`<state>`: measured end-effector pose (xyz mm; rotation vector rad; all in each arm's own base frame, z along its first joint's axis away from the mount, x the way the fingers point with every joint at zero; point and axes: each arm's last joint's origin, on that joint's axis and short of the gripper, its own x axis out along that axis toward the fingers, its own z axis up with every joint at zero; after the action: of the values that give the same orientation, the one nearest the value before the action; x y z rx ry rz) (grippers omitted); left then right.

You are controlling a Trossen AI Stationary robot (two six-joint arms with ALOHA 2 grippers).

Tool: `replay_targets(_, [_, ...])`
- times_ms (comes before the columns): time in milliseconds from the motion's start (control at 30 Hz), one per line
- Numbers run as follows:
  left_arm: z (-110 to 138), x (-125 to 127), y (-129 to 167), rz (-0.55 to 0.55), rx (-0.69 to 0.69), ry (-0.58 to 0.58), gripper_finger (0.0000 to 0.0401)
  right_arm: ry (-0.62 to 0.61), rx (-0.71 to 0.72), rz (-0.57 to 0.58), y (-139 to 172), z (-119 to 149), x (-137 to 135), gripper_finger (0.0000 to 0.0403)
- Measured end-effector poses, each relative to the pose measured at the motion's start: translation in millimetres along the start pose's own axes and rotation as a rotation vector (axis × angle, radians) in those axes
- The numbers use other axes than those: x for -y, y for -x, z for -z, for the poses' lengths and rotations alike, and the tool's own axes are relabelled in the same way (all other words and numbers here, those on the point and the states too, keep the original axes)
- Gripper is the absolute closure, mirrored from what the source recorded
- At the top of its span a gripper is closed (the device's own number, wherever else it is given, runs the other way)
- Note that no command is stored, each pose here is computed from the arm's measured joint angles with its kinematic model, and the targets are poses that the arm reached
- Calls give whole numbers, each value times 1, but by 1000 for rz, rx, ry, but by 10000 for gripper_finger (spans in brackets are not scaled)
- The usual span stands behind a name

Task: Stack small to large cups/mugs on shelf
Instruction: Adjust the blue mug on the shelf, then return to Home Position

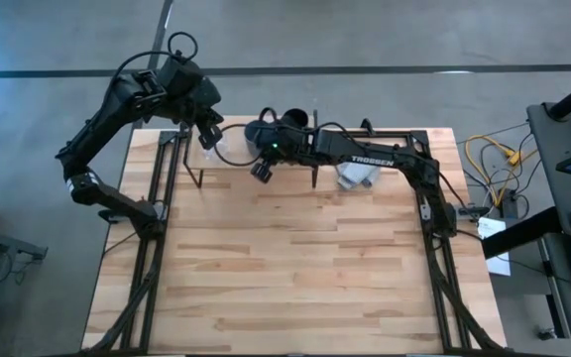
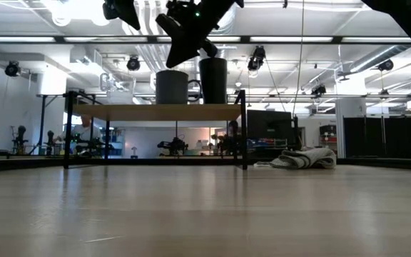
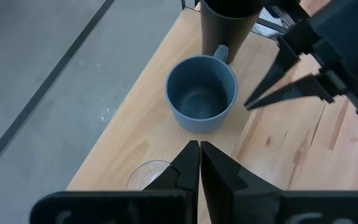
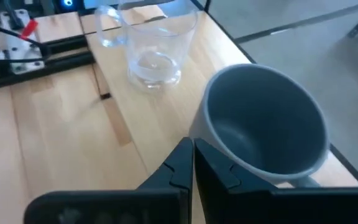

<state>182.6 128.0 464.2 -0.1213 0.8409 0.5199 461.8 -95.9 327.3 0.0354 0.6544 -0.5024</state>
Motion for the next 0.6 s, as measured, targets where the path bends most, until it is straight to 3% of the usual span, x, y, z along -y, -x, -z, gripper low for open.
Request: replay_targets(600, [0, -1, 0, -7, 0, -2, 401, 27, -8, -28, 4, 2, -13, 394])
